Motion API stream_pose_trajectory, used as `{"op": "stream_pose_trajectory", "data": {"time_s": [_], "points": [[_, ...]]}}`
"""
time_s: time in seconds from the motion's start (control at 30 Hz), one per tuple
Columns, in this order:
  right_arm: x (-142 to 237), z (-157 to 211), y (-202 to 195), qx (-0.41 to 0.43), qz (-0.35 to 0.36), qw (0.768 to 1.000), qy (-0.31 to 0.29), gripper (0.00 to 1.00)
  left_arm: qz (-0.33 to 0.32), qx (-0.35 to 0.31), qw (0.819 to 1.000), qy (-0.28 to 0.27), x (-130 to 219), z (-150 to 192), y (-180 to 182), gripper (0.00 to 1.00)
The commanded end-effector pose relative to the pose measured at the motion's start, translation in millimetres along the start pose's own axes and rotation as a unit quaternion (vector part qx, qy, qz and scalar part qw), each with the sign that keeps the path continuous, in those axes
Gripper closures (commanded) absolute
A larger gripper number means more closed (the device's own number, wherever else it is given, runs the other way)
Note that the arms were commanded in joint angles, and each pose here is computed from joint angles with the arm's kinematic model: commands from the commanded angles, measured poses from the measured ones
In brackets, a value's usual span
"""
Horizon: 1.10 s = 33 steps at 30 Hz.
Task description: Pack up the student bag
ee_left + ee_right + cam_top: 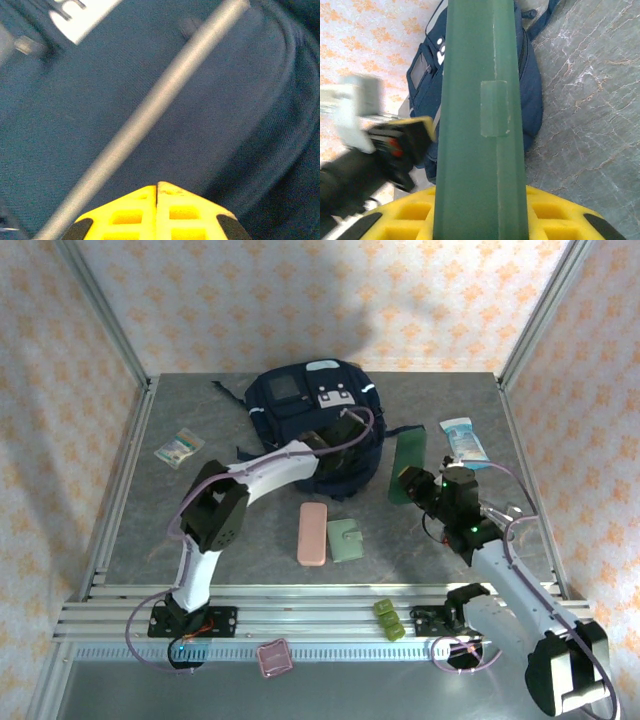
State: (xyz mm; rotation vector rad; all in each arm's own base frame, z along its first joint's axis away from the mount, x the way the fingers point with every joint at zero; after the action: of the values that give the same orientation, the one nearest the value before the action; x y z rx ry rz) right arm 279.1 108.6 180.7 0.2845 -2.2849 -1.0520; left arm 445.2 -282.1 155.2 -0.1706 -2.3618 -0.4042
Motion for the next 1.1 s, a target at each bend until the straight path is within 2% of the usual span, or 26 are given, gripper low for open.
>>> {"op": "stream_pose_trajectory", "data": {"time_s": [0.0, 0.07, 0.1, 0.2, 0.23, 0.3, 0.33, 0.4, 0.63, 1.07], "points": [[-0.7, -9.4, 21.4, 0.006, -0.05, 0.999, -0.009, 0.72, -0.03, 0.062, 0.993, -0.092, 56.2, -68.8, 49.5, 1.0], [-3.7, -5.6, 24.9, 0.005, -0.065, 0.998, 0.003, 0.72, -0.028, 0.071, 0.992, -0.1, 60.9, -75.4, 52.6, 1.0], [-5.5, -3.6, 27.5, 0.006, -0.075, 0.997, 0.011, 0.72, -0.023, 0.079, 0.99, -0.118, 76.7, -85.1, 58.4, 1.0], [-10.5, -0.4, 27.4, 0.004, -0.076, 0.997, 0.024, 0.73, -0.012, 0.073, 0.991, -0.112, 73.8, -82.3, 54.3, 1.0], [-10.4, -0.7, 28.1, 0.004, -0.078, 0.997, 0.023, 0.73, -0.007, 0.066, 0.993, -0.099, 67.9, -76.7, 49.4, 0.88], [-9.4, -1.5, 28.1, 0.005, -0.079, 0.997, 0.019, 0.73, 0.004, 0.053, 0.996, -0.065, 49.9, -60.2, 38.1, 0.54], [-8.8, -2.3, 28.1, 0.006, -0.079, 0.997, 0.017, 0.73, 0.015, 0.046, 0.998, -0.048, 41.9, -51.3, 31.3, 0.42], [-8.0, -1.6, 27.3, 0.008, -0.077, 0.997, 0.017, 0.73, 0.03, 0.035, 0.999, -0.024, 27.4, -35.3, 20.3, 0.3], [-2.7, -2.4, 22.6, 0.011, -0.065, 0.998, 0.006, 0.73, 0.07, 0.009, 0.997, 0.024, -2.2, -0.3, -4.0, 0.21], [-2.6, -0.3, 18.3, 0.01, -0.059, 0.998, 0.006, 0.73, 0.109, -0.015, 0.991, 0.075, -31.6, 35.0, -23.7, 0.18]]}}
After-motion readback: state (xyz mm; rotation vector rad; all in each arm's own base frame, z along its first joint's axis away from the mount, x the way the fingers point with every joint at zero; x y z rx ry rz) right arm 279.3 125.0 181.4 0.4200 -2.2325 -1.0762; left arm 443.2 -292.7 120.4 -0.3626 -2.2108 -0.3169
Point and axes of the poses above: each hand's point on the last joint's axis, 136 mm out from that joint toward the fingers, its own x axis back along the fingers, its own y axis along the line the jaws close on, z = x × y, the point moved 2 cm from there along x, back along the fingers, and after that the axes turned 6 degrees about x, right-handed, at the moved point
